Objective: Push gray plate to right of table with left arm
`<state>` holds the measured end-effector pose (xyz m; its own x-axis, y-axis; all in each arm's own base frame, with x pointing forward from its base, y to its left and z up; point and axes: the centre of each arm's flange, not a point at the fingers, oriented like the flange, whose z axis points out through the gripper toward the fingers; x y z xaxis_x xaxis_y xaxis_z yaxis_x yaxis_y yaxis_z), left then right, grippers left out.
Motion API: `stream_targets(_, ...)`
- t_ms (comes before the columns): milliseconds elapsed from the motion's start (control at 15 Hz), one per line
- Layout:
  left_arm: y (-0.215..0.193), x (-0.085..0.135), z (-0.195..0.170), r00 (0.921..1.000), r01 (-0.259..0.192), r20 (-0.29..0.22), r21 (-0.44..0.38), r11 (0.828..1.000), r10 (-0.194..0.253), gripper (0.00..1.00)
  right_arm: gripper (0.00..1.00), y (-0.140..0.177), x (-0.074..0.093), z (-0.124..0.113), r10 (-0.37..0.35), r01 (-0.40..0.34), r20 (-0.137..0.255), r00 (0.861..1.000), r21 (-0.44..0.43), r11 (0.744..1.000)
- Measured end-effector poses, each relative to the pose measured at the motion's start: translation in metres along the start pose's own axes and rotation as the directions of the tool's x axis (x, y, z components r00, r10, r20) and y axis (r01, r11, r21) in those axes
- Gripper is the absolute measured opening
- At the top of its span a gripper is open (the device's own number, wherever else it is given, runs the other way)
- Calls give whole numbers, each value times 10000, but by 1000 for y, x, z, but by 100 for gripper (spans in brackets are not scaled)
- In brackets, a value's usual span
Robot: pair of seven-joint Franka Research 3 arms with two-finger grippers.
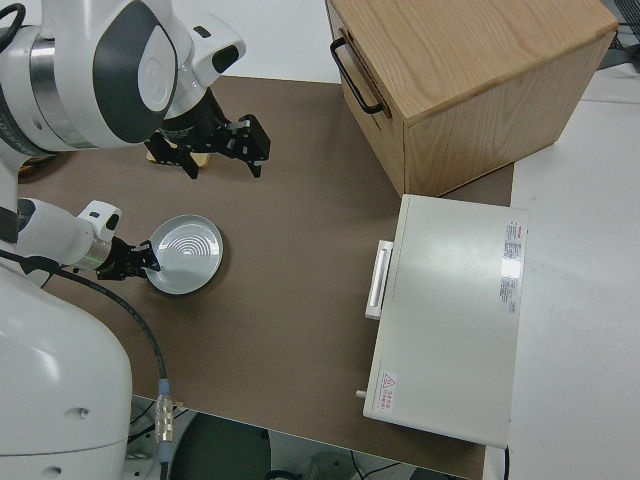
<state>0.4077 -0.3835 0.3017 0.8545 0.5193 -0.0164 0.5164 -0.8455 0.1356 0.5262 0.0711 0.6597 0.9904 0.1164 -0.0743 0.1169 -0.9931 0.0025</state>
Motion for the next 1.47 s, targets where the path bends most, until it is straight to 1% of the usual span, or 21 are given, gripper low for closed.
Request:
stream_targets(200, 7, 2, -9, 9999, -4, 100, 309, 9995, 1, 72, 99, 0, 0, 0, 0, 0, 0, 10000, 0, 10000)
stream_targets(267, 10, 3, -13, 9999, -16, 121, 372, 9993, 12, 80, 99, 0, 0, 0, 0, 0, 0, 10000, 0, 10000)
stream_targets(400, 13, 4, -17, 9998, -141, 137, 430, 9990, 135, 99, 99, 0, 0, 0, 0, 0, 0, 10000, 0, 10000)
stream_targets(467, 13, 5, -19, 9993, -353, 158, 502, 9981, 346, 100, 99, 0, 0, 0, 0, 0, 0, 10000, 0, 10000)
stream_targets(533, 12, 7, -20, 9975, -688, 206, 632, 9956, 676, 100, 99, 0, 0, 0, 0, 0, 0, 10000, 0, 10000)
stream_targets(600, 10, 10, -24, 9939, -1087, 272, 784, 9910, 1069, 100, 99, 0, 0, 0, 0, 0, 0, 10000, 0, 10000)
stream_targets(733, 3, 25, -40, 9811, -1923, 410, 1082, 9754, 1889, 100, 99, 0, 0, 0, 0, 0, 0, 10000, 0, 10000)
stream_targets(933, -19, 64, -84, 9555, -2946, 595, 1359, 9459, 2891, 100, 99, 0, 0, 0, 0, 0, 0, 10000, 0, 10000)
stream_targets(1000, -28, 79, -104, 9447, -3277, 629, 1390, 9345, 3219, 100, 99, 0, 0, 0, 0, 0, 0, 10000, 0, 10000)
stream_targets(1067, -36, 90, -119, 9359, -3519, 711, 1453, 9247, 3450, 100, 99, 0, 0, 0, 0, 0, 0, 10000, 0, 10000)
stream_targets(1133, -46, 104, -135, 9254, -3783, 868, 1554, 9125, 3689, 100, 99, 0, 0, 0, 0, 0, 0, 10000, 0, 10000)
stream_targets(1267, -66, 133, -170, 9019, -4295, 1333, 1736, 8862, 4109, 100, 99, 0, 0, 0, 0, 0, 0, 10000, 0, 10000)
stream_targets(1333, -77, 152, -189, 8900, -4518, 1566, 1762, 8745, 4282, 100, 99, 0, 0, 0, 0, 0, 0, 10000, 0, 10000)
stream_targets(1400, -86, 166, -202, 8817, -4661, 1729, 1759, 8670, 4389, 100, 99, 0, 0, 0, 0, 0, 0, 10000, 0, 10000)
stream_targets(1467, -98, 181, -215, 8756, -4753, 1892, 1747, 8623, 4443, 100, 99, 0, 0, 0, 0, 0, 0, 10000, 0, 10000)
